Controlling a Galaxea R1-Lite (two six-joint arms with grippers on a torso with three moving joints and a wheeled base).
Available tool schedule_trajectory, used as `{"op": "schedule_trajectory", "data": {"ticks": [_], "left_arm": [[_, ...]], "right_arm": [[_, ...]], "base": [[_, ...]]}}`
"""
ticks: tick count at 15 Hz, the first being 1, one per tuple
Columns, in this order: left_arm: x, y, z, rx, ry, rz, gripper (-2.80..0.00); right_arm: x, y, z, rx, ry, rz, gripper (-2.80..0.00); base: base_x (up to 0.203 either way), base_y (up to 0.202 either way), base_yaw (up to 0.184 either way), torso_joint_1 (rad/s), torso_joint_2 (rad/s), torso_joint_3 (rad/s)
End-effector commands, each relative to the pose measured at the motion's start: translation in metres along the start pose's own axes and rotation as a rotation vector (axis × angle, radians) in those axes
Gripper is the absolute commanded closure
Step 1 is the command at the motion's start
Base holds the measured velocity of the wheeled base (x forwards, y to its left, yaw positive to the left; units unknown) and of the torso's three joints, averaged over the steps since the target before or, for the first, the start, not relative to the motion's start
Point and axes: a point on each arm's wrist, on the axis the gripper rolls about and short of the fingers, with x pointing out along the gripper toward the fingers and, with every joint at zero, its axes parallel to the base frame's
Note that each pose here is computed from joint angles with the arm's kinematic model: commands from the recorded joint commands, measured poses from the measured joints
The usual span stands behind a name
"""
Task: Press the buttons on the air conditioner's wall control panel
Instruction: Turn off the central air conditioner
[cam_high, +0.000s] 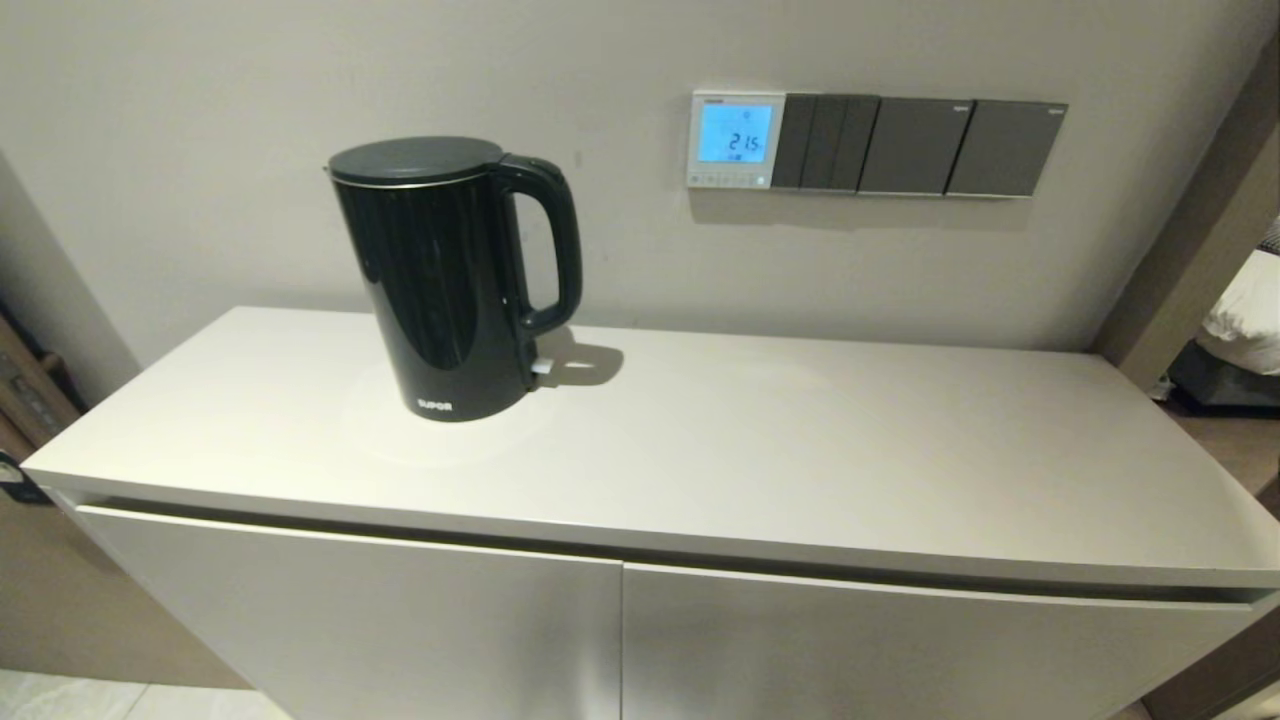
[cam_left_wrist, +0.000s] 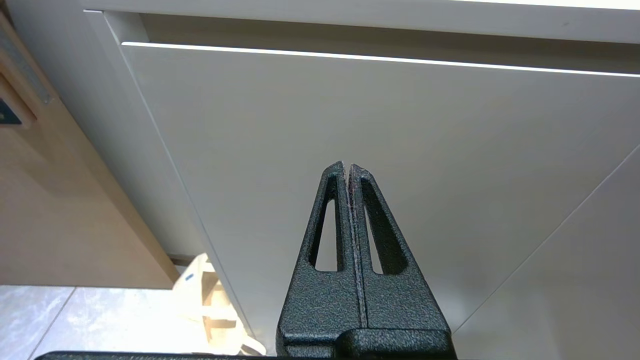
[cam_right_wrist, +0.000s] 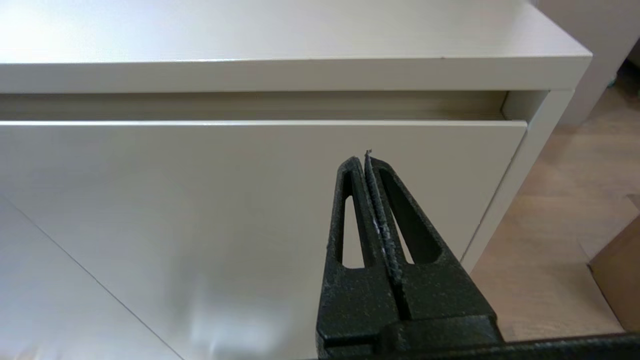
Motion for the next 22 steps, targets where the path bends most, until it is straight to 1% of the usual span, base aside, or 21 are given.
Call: {"op": "schedule_trajectory", "data": {"ticks": [1, 6, 14, 22], "left_arm": [[0.0001, 0.0000, 0.0000, 0.000, 0.002, 0.001, 0.00], [0.0001, 0.0000, 0.0000, 0.000, 0.002, 0.001, 0.00], [0.0001, 0.0000, 0.0000, 0.000, 0.002, 0.001, 0.00], [0.0001, 0.0000, 0.0000, 0.000, 0.002, 0.000, 0.00]], "right_arm": [[-0.0007, 0.0001, -0.0009, 0.000, -0.006, 0.001, 0.00], [-0.0006, 0.0000, -0.0005, 0.003, -0.003, 0.004, 0.00], [-0.0003, 0.0000, -0.0011, 0.031, 0.004, 0.000, 0.00], [-0.0003, 0.0000, -0.0011, 0.033, 0.004, 0.000, 0.00]], "base": [[0.000, 0.000, 0.000, 0.000, 0.00, 0.000], [0.000, 0.000, 0.000, 0.000, 0.00, 0.000], [0.000, 0.000, 0.000, 0.000, 0.00, 0.000], [0.000, 0.000, 0.000, 0.000, 0.00, 0.000]]}}
